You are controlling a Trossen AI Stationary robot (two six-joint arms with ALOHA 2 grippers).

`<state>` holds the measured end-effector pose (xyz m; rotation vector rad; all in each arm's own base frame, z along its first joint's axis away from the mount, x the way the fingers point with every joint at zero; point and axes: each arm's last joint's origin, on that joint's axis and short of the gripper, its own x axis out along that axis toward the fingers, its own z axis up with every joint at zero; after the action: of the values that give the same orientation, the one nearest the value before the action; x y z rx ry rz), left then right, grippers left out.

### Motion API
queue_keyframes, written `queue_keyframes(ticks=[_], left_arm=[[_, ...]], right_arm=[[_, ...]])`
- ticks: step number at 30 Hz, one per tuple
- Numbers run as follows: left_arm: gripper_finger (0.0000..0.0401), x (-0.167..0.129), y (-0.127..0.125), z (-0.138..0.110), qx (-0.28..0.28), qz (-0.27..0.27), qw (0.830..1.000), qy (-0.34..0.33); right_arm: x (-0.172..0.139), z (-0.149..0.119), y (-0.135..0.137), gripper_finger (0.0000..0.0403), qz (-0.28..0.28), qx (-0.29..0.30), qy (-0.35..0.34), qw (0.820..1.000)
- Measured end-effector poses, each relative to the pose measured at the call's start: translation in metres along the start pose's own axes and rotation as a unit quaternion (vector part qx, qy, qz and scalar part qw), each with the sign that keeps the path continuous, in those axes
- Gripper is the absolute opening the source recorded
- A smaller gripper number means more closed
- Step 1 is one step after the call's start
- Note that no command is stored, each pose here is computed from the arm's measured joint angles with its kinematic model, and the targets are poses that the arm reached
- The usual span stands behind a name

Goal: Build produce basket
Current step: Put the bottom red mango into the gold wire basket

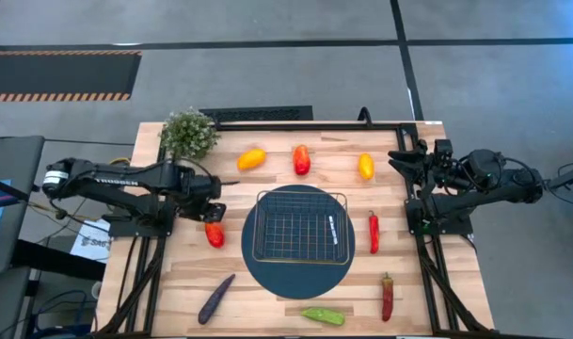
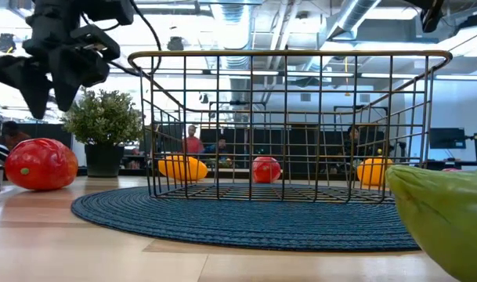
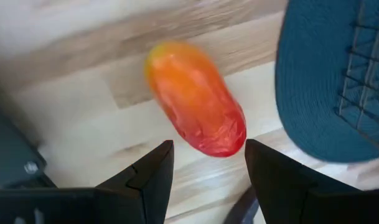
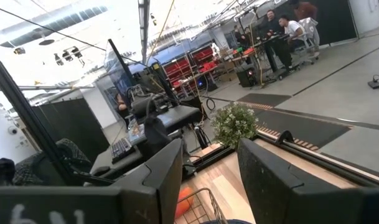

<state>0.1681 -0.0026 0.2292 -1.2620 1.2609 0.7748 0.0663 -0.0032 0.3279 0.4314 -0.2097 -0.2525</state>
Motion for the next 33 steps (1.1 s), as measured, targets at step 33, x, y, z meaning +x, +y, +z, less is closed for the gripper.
queue_keyframes(ticks=[33], left_arm=[[0.0185,0.018,-0.003,-0.013,-0.071,-0.014,0.994,-0.079]], right_arm=[[0.000,-0.001,0.001,0.0183,0.023,-0.006,0.014,1.000]])
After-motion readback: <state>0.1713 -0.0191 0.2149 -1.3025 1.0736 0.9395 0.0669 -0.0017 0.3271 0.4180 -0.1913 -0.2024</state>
